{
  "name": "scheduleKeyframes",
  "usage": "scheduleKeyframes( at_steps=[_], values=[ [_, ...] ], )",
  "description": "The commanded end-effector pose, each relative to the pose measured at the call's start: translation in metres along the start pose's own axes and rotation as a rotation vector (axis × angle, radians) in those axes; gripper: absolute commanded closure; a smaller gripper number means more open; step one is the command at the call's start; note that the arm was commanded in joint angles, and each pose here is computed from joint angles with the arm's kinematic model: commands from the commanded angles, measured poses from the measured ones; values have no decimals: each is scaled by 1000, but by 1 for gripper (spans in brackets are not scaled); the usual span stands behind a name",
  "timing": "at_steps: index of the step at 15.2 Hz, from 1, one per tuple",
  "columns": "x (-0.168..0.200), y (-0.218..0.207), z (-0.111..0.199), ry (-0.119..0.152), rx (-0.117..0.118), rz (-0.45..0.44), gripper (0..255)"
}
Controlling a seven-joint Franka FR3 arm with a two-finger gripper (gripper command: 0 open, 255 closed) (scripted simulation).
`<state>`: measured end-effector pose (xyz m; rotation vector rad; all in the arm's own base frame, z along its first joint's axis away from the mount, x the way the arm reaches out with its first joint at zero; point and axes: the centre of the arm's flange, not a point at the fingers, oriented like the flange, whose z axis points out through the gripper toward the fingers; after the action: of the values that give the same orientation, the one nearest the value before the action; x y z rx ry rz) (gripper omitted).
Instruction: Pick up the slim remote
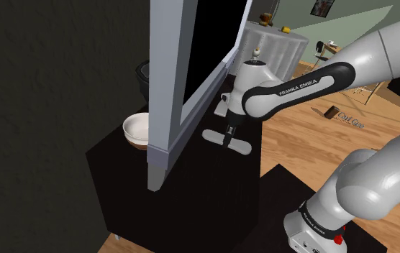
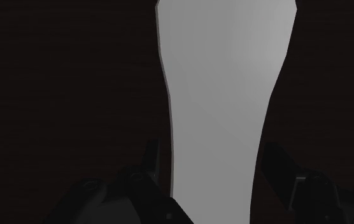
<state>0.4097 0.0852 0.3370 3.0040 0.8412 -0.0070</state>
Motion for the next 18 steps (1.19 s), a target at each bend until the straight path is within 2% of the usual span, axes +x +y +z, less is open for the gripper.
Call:
scheduleKeyframes(
  at_steps=[1, 8, 18],
  values=[
    [0, 0, 1, 0, 0, 0, 255],
    [0, 0, 1, 0, 0, 0, 255],
    [0, 1, -52, 0, 0, 0, 255]
  ],
)
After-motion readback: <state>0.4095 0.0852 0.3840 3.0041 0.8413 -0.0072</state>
